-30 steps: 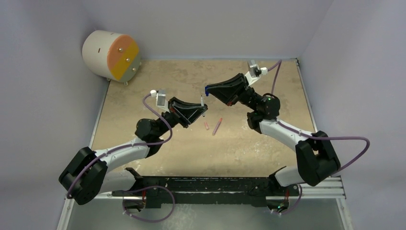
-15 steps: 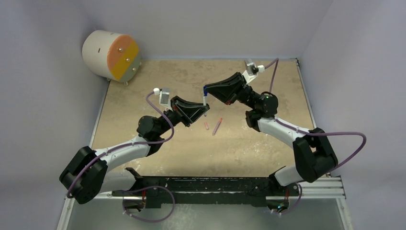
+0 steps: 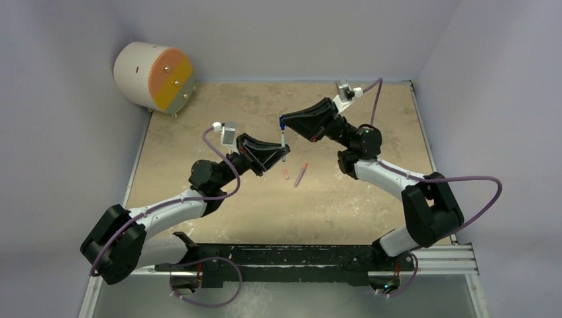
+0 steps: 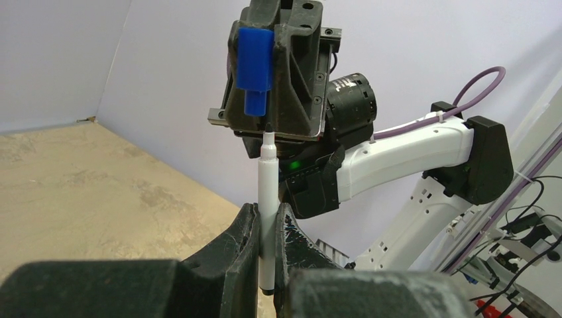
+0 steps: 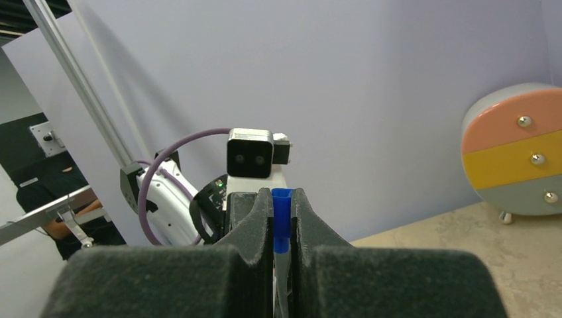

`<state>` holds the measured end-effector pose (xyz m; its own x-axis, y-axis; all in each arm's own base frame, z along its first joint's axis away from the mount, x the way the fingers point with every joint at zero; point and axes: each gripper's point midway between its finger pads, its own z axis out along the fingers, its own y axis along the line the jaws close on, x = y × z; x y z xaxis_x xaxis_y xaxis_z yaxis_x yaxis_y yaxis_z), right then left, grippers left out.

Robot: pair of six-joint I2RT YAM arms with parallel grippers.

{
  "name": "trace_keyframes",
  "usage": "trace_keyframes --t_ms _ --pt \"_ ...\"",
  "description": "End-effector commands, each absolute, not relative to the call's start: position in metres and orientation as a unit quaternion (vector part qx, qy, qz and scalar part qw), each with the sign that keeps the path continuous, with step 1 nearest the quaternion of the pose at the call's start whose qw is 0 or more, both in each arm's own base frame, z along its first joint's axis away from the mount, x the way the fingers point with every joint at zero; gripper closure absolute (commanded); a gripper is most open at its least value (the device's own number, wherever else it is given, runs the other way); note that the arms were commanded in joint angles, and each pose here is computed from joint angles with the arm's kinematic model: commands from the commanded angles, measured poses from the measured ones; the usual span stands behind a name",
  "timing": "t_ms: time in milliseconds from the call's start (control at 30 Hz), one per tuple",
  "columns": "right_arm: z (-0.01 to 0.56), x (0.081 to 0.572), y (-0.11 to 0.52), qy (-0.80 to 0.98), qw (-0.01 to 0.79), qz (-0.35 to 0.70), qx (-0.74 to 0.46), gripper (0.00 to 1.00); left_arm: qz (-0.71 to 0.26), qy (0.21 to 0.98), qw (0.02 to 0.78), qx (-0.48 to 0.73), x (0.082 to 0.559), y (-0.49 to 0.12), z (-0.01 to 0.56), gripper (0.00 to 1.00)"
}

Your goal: Insert the pens into the pen caps

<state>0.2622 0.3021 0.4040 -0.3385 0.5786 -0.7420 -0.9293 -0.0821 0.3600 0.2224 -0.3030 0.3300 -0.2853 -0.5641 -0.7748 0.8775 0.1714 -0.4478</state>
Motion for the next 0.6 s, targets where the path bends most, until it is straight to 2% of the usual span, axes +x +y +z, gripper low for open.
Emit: trace_keyframes --t_ms 0,567 --pt "0.4405 0.2329 0.2862 0.312 0.588 0.699 -0.260 1.00 -0.628 0.462 0.602 0.174 0.2119 -0.2994 0.3615 1.00" --pt "0.4400 0.2252 0.2825 0.308 0.587 0.702 -0.261 1.00 -0.618 0.471 0.606 0.171 0.2185 -0.3009 0.3570 1.00"
